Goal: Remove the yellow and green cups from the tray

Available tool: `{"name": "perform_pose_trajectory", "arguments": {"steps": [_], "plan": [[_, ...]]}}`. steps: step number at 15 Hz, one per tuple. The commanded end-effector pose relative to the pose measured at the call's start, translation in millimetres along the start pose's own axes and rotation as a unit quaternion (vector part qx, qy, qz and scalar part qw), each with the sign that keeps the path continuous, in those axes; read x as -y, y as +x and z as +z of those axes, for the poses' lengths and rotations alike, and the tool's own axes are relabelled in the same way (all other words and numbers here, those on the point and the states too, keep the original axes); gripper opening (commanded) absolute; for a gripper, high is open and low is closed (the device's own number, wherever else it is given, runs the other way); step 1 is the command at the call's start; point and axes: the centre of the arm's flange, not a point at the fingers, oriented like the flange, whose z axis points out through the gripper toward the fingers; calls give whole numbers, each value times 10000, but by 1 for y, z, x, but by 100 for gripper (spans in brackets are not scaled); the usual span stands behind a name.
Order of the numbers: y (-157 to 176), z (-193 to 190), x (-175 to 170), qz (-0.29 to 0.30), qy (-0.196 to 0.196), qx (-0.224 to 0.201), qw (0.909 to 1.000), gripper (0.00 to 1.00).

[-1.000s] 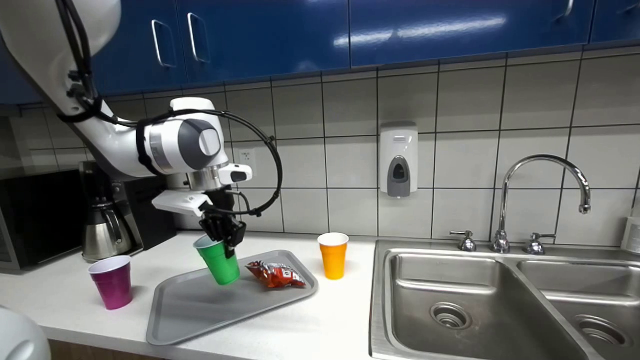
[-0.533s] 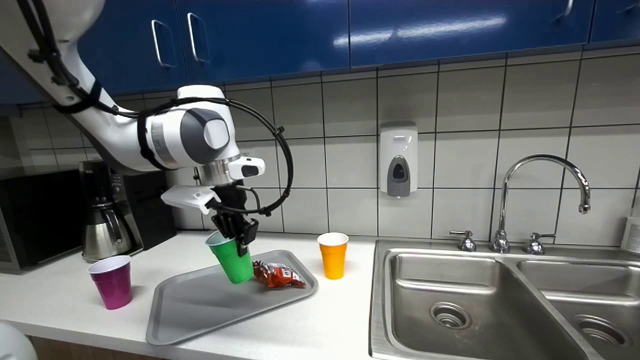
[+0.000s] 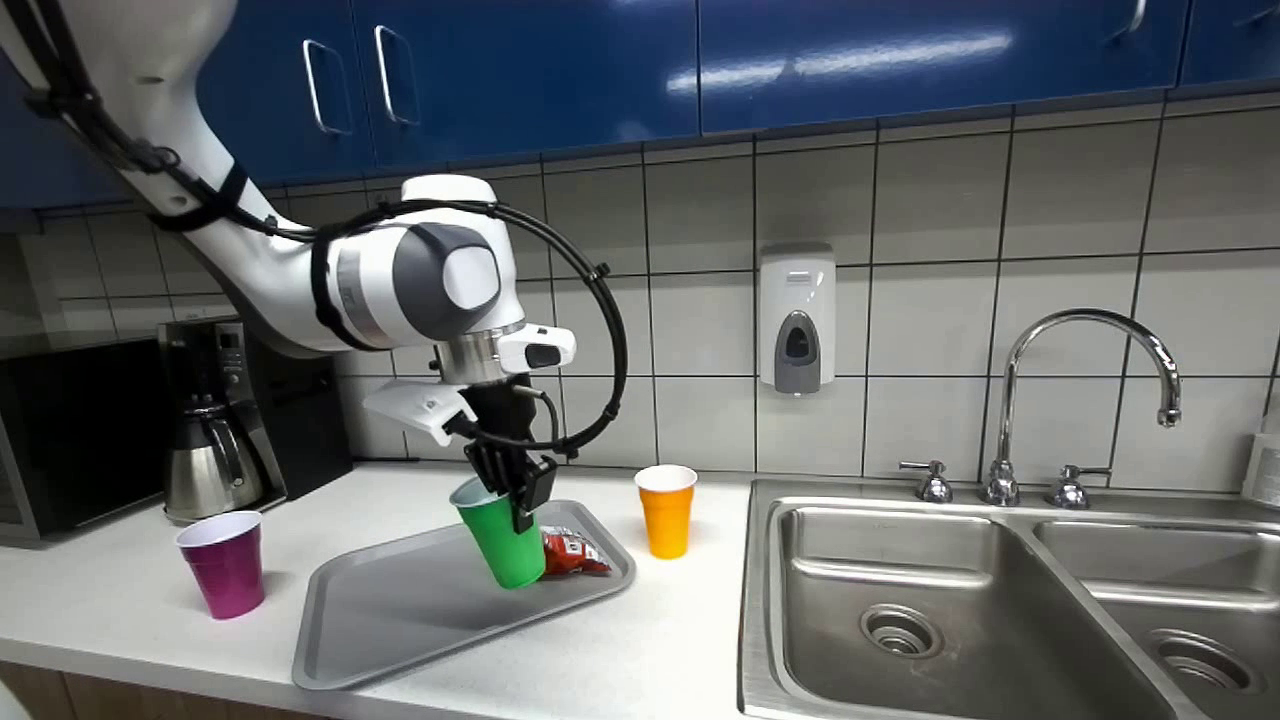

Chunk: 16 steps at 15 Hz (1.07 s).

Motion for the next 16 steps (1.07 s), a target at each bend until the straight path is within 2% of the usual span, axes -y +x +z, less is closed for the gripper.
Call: {"name": "perform_pose_trajectory", "arguments": {"steps": [1, 9, 16], "plan": [[-5, -8, -30, 110, -56, -15, 9999, 1], [-2, 8, -79, 464, -86, 148, 9988, 1], [4, 21, -88, 498, -87, 217, 9985, 1]]}}
